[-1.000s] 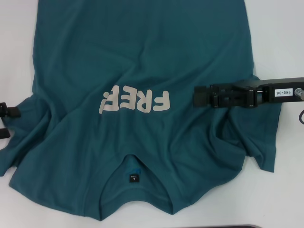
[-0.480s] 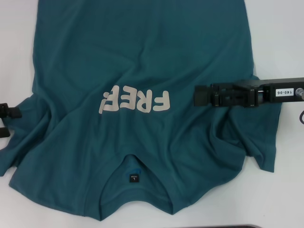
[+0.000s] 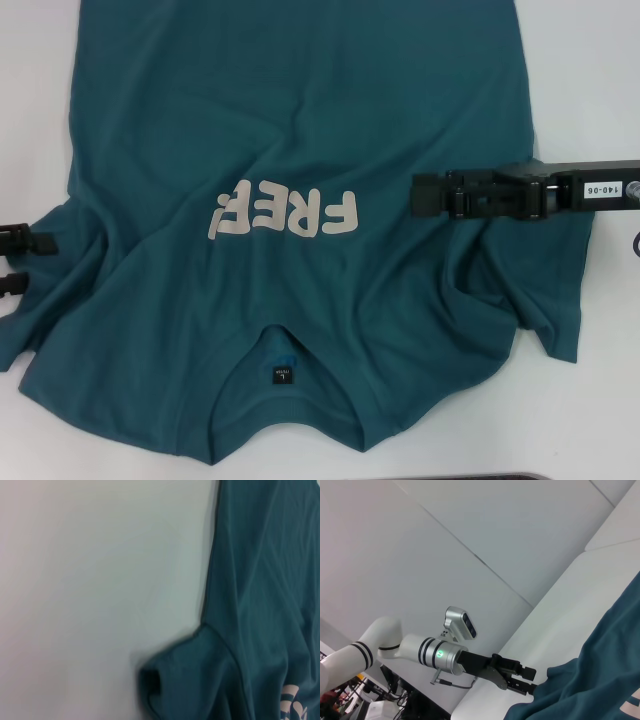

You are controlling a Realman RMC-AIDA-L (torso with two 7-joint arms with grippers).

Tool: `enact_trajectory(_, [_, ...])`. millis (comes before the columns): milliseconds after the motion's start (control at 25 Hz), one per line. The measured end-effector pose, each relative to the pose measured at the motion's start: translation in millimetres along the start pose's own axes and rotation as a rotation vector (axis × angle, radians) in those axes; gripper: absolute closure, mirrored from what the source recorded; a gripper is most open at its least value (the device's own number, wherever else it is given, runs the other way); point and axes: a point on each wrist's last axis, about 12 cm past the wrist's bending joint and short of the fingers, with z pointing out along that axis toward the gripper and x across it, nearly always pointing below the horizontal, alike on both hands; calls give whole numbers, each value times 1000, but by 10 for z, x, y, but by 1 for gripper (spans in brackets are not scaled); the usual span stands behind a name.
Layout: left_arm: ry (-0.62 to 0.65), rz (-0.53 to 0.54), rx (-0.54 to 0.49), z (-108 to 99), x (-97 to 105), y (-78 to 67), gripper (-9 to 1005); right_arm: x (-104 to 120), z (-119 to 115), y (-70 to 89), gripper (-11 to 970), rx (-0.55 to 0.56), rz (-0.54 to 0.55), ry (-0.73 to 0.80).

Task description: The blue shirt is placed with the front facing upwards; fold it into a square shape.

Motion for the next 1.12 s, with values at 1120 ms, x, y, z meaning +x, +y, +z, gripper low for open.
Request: enact_trajectory(1120, [72,53,-42,146,-68,-166,557,-15,-58,8,137,-3,1,-32])
